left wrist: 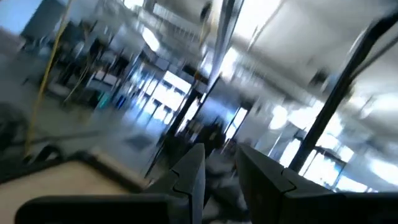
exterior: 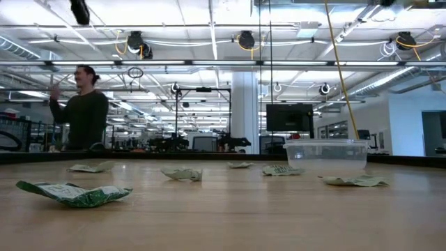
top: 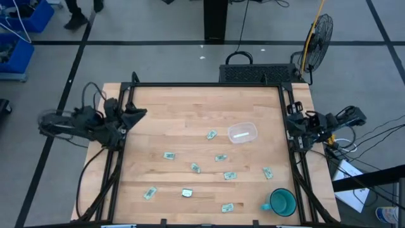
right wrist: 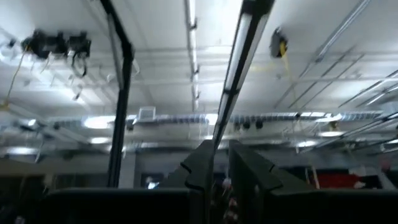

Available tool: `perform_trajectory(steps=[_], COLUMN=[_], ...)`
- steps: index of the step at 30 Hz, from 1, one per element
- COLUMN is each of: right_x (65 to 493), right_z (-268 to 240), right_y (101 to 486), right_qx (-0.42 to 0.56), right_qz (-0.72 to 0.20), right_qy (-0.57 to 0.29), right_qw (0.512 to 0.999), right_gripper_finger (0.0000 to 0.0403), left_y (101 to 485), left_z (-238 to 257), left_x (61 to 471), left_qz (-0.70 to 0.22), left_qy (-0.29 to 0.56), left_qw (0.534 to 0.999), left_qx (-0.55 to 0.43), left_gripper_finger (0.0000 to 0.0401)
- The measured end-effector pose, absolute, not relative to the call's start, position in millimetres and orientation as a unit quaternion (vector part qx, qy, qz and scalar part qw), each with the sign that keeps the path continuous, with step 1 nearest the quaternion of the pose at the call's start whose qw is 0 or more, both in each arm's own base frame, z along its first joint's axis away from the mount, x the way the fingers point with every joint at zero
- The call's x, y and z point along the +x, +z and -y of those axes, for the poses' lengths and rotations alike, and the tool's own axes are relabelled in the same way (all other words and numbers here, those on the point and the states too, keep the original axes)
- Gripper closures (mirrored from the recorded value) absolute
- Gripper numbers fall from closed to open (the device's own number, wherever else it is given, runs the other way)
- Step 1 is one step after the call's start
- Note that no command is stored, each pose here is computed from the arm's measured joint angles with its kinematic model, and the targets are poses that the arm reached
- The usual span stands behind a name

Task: Pick and place Stevia / Truvia into bins
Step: Put the green stevia packet into the transparent bin

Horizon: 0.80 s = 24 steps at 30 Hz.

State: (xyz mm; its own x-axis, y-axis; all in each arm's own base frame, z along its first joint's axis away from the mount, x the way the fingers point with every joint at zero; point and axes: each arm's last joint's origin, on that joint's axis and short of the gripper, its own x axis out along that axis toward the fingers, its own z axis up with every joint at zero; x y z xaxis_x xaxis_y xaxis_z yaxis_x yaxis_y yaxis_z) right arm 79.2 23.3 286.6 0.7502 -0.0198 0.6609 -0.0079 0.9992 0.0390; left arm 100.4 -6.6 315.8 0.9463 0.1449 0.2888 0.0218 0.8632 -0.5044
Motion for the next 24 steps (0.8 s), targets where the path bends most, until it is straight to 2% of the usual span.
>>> perform_trajectory(steps=[6,11,15,24], right_x=[103.0,133.7,162.7,219.9], right_z=[-33.3,-45.9,-56.5,-58.0], right_y=[366.4,402.9,398.4,339.5], right_qx=[-0.013,-0.057,-0.049,0.018], right_qz=[0.221,0.106,0.038,-0.149], right_qy=[0.020,0.030,0.013,-0.041], right_qw=[0.975,0.992,0.998,0.988], right_gripper_finger=[0.0322,0.0283,0.0260,0.0250], left_y=[387.4,412.8,404.8,372.7], left_z=[9.3,10.6,12.8,19.9], left_x=[107.8,114.2,128.8,169.0], left_qz=[0.057,0.004,-0.055,-0.164], left_qy=[0.030,0.034,0.044,0.053], left_qw=[0.978,0.985,0.982,0.963], left_qx=[-0.196,-0.171,-0.176,-0.206], left_gripper_finger=[0.0304,0.0304,0.0304,0.0304])
